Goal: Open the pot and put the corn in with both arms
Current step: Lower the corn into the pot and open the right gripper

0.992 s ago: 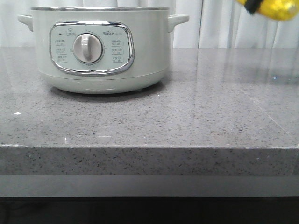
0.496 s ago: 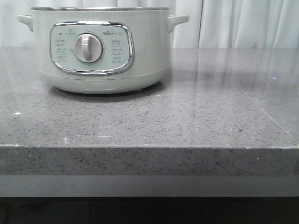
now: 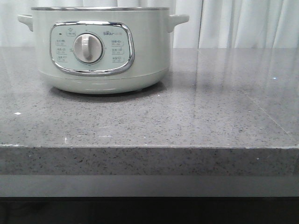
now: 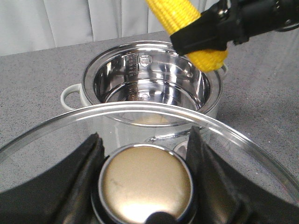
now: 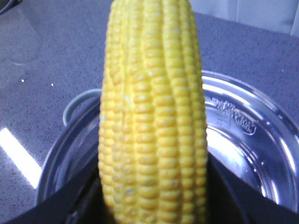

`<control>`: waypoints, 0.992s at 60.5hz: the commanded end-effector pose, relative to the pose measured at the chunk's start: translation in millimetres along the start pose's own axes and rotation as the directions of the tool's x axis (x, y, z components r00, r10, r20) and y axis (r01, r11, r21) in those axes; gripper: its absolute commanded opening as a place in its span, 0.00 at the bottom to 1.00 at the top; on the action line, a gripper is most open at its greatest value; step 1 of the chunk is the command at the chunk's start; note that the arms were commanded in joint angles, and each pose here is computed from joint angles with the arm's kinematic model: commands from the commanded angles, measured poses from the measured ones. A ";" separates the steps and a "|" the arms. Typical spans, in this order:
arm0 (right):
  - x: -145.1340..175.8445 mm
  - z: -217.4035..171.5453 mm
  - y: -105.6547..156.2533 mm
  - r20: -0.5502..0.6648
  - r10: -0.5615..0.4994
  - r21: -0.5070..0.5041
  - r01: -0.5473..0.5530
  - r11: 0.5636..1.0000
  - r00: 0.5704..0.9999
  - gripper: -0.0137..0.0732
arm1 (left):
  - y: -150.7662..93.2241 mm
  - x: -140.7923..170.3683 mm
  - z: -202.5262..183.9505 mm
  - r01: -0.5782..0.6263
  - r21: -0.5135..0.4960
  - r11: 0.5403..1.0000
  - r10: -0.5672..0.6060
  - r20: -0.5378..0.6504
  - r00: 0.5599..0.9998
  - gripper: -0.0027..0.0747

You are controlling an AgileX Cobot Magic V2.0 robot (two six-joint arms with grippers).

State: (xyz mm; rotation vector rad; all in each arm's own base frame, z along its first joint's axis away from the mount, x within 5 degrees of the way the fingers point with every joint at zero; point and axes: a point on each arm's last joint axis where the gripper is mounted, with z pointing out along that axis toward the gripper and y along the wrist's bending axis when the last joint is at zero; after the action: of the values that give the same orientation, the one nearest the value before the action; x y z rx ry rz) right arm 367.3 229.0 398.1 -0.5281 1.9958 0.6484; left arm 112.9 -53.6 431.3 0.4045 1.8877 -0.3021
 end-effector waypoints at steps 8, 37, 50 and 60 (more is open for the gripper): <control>-5.6 11.8 -3.7 0.062 0.000 0.007 0.000 1.000 0.998 0.51 | -0.8 -22.8 -10.0 0.011 0.012 1.000 -0.013 0.185 0.983 0.23; 9.6 28.8 -8.9 -0.022 0.001 0.006 -0.001 1.000 1.000 0.76 | -0.8 -22.8 -10.0 0.011 0.012 1.000 -0.013 0.185 0.983 0.23; 9.6 28.8 -8.9 -0.022 0.001 0.006 -0.001 1.000 1.000 0.85 | -0.8 -22.8 -10.0 0.011 0.012 1.000 -0.013 0.185 0.983 0.23; 3.4 22.1 -6.3 -0.003 -0.004 0.002 0.004 1.000 1.000 0.85 | -0.8 -22.8 -10.0 0.011 0.012 1.000 -0.013 0.185 0.983 0.23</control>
State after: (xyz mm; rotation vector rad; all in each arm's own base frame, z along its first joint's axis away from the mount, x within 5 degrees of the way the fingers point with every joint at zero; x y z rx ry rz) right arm 396.4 246.7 334.2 -0.5667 2.1504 0.6228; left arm 112.9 -53.6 431.3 0.4045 1.8877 -0.3021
